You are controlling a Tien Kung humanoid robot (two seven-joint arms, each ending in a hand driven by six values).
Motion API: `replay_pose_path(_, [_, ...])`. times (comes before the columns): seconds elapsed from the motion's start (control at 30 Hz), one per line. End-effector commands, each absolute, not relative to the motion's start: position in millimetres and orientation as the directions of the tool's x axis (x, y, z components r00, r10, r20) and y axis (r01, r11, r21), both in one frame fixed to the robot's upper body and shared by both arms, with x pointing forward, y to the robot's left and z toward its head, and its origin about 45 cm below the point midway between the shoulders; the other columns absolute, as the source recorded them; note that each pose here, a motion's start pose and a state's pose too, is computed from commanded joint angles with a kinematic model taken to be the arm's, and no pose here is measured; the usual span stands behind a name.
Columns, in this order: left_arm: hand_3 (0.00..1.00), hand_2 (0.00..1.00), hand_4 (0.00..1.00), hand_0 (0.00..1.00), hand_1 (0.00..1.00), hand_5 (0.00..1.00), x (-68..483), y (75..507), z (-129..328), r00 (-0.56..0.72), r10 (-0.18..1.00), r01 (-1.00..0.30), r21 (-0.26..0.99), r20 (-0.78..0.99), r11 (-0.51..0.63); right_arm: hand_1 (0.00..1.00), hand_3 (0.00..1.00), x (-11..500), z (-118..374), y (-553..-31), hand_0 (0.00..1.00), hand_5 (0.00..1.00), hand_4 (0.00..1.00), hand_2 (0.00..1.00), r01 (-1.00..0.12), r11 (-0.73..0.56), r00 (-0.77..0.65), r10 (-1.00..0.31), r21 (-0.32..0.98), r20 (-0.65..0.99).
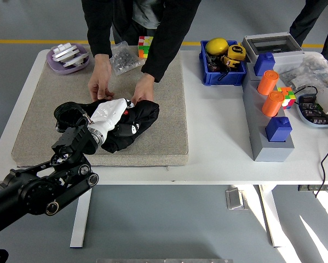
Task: Pick the rag up,wipe the panel,place it on the desk
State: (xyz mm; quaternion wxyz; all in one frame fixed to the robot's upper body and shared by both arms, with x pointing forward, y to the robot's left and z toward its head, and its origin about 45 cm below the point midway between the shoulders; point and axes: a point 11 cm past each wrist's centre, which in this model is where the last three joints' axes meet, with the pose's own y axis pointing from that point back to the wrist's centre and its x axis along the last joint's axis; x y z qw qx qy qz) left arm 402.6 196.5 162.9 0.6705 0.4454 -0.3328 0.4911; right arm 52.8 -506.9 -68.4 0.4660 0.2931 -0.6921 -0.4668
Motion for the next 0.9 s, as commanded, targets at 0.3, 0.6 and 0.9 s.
replay_pose_path(0.3, [0.447,0.499,0.167,0.184,0.129,0.002,406.8,239.8,159.3,0.260,0.362,-0.962,0.271,0.895,0.022,0.652,0.566,51.0,-68.2,-507.5,0.659,0.469,0.943,0.670,0.034,0.392,-0.399,-0.838,0.920,0.372])
replay_pose_path(0.6, [0.448,0.498,0.169,0.185,0.130,0.002,414.2,272.8,165.1,0.209,0.372,-0.966,0.249,0.904,-0.064,0.652,0.566,51.1,-68.4,-507.2,0.659,0.468,0.943,0.670,0.032,0.390,-0.398,-0.839,0.920,0.370])
replay_pose_path(0.9, [0.453,0.501,0.173,0.185,0.132,0.002,415.7,308.0,164.6,0.172,0.359,-0.959,0.240,0.917,-0.154,0.652,0.566,50.7,-68.6,-506.9,0.661,0.467,0.943,0.669,0.033,0.388,-0.397,-0.841,0.921,0.368])
